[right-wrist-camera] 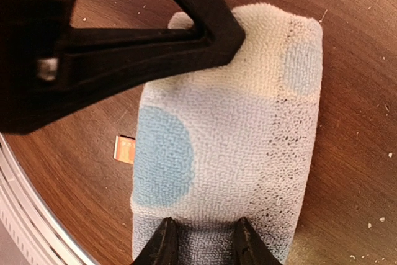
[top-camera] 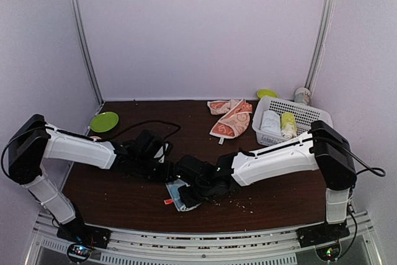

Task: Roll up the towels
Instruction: Roll the towel at the center of the board.

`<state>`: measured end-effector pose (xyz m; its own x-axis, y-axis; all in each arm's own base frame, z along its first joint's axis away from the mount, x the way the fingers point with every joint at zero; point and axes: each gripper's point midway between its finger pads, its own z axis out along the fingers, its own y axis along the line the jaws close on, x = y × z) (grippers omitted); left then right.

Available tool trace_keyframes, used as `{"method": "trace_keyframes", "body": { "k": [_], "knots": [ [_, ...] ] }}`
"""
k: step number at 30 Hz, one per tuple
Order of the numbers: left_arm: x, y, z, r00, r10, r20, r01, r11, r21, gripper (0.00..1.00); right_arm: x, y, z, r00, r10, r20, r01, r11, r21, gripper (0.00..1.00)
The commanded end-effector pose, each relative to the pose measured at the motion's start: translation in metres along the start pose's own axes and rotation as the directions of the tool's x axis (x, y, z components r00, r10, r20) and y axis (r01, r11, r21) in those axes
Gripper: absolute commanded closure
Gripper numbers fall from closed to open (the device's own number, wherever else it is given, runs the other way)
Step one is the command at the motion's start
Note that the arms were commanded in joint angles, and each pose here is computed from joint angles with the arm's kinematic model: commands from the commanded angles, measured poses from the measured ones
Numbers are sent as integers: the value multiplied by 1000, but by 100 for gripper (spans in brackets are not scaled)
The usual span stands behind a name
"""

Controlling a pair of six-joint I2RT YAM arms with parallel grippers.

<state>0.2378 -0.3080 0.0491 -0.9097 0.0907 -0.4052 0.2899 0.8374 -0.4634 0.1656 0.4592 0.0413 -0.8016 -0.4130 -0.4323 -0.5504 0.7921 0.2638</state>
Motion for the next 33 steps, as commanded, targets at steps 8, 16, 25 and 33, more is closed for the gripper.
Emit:
{"method": "trace_keyframes", "body": {
  "k": [8, 16, 25, 33],
  "knots": [
    [36, 33, 20, 997, -55, -53, 53, 998, -31, 100, -7, 0, -38, 1000, 9, 16, -9, 1000, -11, 60],
    [45, 45, 21, 997, -50, -60, 46, 997, -63, 100, -24, 12, -30, 999, 12, 30, -12, 1000, -13, 65],
    [50, 49, 26, 996, -49, -72, 45, 997, -64, 100, 26, -27, 19, 993, 51, -108, -39, 993, 111, 68],
    [61, 56, 30, 994, -61, -88, 55, 996, -69, 100, 32, -31, 13, 991, 48, -128, -34, 993, 115, 67]
  ]
}}
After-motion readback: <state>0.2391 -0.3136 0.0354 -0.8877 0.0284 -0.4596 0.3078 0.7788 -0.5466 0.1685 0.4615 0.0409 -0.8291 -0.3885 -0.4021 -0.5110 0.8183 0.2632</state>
